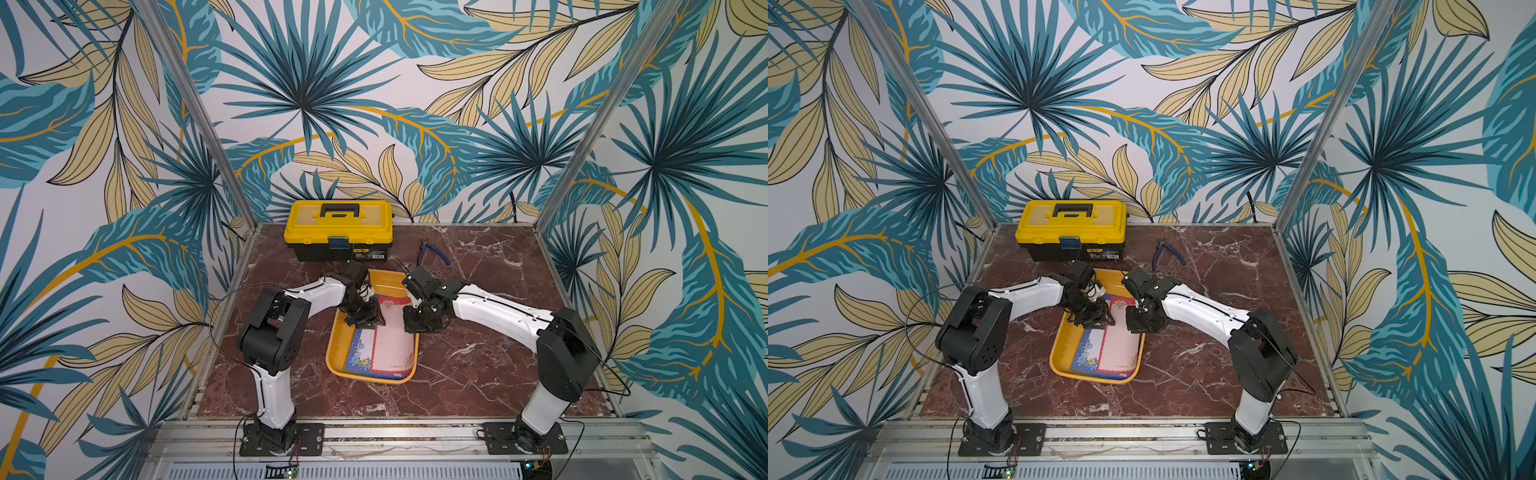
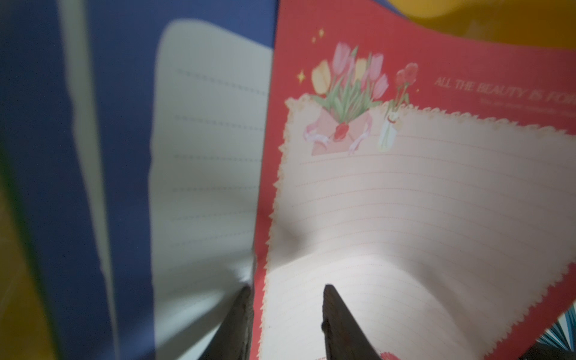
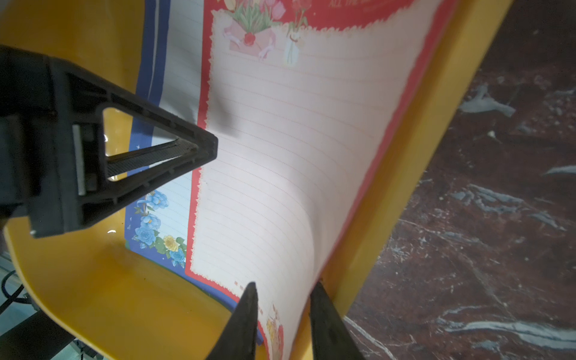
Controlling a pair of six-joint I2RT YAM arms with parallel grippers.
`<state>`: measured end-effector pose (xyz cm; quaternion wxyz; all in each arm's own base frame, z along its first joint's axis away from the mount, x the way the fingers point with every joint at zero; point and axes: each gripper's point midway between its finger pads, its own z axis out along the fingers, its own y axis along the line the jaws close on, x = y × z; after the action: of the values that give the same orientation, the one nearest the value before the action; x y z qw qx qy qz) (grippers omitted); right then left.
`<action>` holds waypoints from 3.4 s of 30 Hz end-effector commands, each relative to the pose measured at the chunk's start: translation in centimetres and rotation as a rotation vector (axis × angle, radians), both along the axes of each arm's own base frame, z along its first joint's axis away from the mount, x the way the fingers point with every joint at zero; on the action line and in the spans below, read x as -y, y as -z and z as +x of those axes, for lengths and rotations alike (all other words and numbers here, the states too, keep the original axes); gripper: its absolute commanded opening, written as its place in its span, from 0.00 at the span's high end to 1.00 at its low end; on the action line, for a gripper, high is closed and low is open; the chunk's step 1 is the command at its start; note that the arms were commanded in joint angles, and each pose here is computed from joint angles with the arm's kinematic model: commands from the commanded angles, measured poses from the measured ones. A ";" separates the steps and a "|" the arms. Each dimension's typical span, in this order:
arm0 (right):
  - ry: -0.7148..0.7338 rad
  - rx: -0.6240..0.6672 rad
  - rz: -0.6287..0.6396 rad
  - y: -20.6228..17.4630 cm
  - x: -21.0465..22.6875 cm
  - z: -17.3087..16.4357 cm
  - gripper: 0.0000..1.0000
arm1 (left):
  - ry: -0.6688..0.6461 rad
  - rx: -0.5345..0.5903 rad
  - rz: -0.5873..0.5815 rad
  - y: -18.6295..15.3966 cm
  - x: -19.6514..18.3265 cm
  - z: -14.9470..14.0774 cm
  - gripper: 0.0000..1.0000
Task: Take out the stationery paper from the storage box
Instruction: Pick up the stationery paper from the storage box, then place the stationery paper at the center of the board.
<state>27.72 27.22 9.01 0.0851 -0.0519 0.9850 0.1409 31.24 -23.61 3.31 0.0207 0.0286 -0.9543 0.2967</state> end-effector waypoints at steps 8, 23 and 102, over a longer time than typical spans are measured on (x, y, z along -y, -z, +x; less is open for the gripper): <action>0.021 -0.052 -0.100 1.4 1.5 -0.7 0.70 | -0.023 0.030 0.030 1.0 -0.9 0.4 0.60; 0.031 -0.010 -0.132 0.2 1.8 0.2 0.98 | -0.050 0.073 0.002 -0.4 -1.4 1.1 0.57; 0.275 0.005 -0.341 3.9 26.0 4.3 0.90 | 0.240 0.999 0.264 -22.1 2.7 3.7 0.42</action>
<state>31.65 2.06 4.70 0.0813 0.0588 0.9948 -0.0194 35.41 -26.62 24.66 -0.3986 -0.2317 -0.8758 0.1429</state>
